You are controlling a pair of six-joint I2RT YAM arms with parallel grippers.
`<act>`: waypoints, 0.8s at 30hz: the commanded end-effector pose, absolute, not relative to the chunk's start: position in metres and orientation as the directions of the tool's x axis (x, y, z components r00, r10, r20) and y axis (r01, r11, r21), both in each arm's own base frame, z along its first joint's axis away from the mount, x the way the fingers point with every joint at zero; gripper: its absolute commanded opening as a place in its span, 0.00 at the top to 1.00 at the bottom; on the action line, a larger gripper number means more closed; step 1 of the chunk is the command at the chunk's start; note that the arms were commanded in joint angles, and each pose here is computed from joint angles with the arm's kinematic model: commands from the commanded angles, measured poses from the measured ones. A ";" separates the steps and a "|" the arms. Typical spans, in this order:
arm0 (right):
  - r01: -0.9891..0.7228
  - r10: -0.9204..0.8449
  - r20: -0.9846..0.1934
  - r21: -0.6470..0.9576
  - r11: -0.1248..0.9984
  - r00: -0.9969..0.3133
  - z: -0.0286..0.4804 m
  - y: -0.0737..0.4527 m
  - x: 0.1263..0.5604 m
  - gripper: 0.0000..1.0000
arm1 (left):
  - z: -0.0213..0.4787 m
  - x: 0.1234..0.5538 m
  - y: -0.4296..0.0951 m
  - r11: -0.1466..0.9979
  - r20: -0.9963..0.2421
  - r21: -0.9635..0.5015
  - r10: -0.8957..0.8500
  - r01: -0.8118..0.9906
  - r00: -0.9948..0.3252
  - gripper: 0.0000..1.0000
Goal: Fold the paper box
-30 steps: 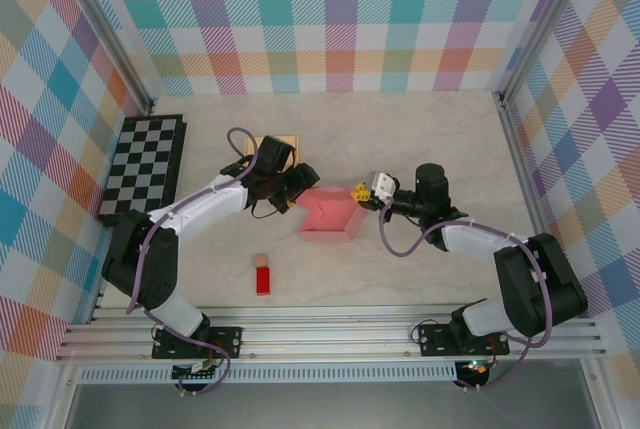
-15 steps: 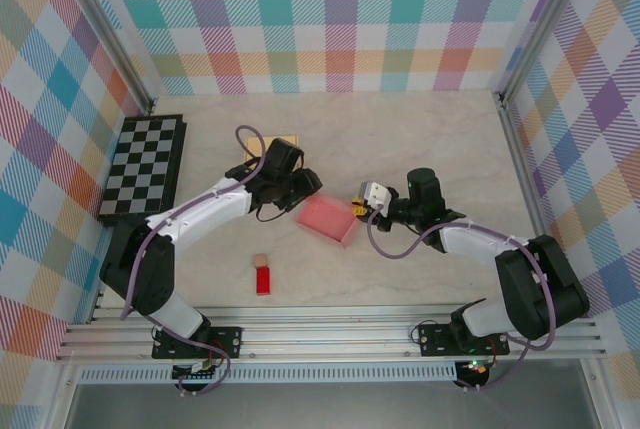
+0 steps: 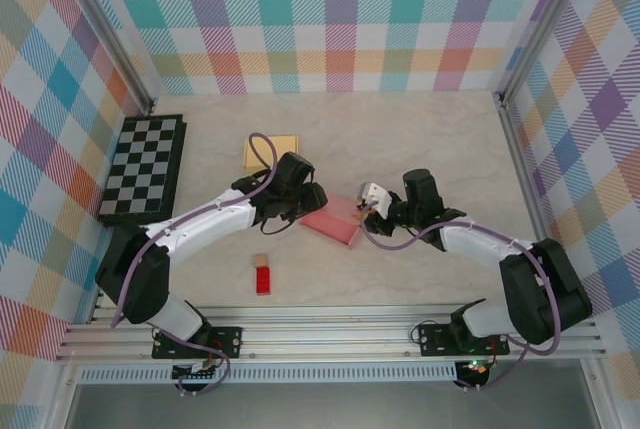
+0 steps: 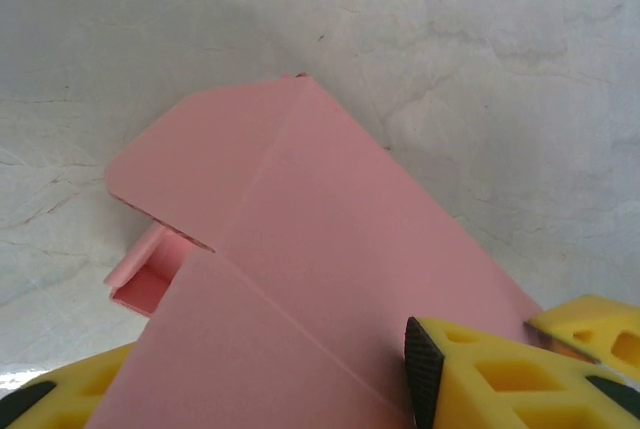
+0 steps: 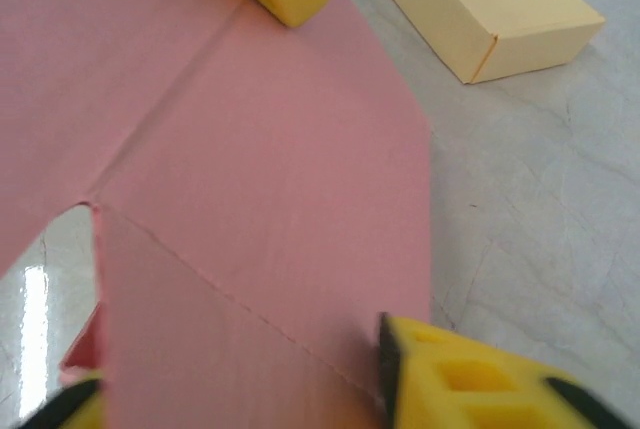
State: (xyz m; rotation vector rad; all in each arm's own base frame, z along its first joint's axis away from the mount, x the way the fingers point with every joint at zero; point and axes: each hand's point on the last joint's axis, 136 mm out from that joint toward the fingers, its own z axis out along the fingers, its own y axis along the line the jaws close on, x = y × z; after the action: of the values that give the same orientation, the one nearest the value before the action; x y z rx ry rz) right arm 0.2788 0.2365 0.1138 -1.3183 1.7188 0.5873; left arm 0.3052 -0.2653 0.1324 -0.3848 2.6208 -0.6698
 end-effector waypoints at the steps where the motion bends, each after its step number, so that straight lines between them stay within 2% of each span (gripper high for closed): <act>1: -0.917 -0.519 -0.854 -0.174 0.359 -0.041 0.134 0.235 0.289 0.83 | 0.139 0.300 -0.255 0.896 -0.376 -0.432 -0.278 -0.098 -0.884 0.48; 3: -0.918 -0.533 -0.845 -0.185 0.351 -0.033 0.129 0.234 0.291 0.96 | 0.157 0.306 -0.253 0.912 -0.418 -0.408 -0.226 -0.040 -0.880 0.38; 8: -0.930 -0.536 -0.844 -0.221 0.294 0.031 0.126 0.237 0.291 1.00 | 0.192 0.325 -0.223 0.932 -0.458 -0.361 -0.156 0.023 -0.875 0.18; 14: -0.932 -0.492 -0.859 -0.282 0.228 0.140 0.147 0.246 0.290 1.00 | 0.168 0.341 -0.192 0.897 -0.320 -0.440 -0.190 -0.031 -0.928 0.16; 19: -0.936 -0.488 -0.856 -0.295 0.194 0.169 0.156 0.250 0.291 1.00 | 0.148 0.347 -0.219 0.824 -0.245 -0.566 -0.215 -0.041 -0.945 0.18; 24: -0.941 -0.490 -0.856 -0.283 0.183 0.162 0.153 0.251 0.290 1.00 | 0.157 0.357 -0.242 0.799 -0.264 -0.601 -0.211 -0.010 -0.941 0.19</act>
State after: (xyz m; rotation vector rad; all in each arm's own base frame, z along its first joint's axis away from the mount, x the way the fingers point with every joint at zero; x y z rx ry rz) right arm 0.2937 0.2442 0.1460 -1.4169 1.5305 0.5297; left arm 0.3521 -0.2164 0.1380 -0.2246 2.7226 -0.7613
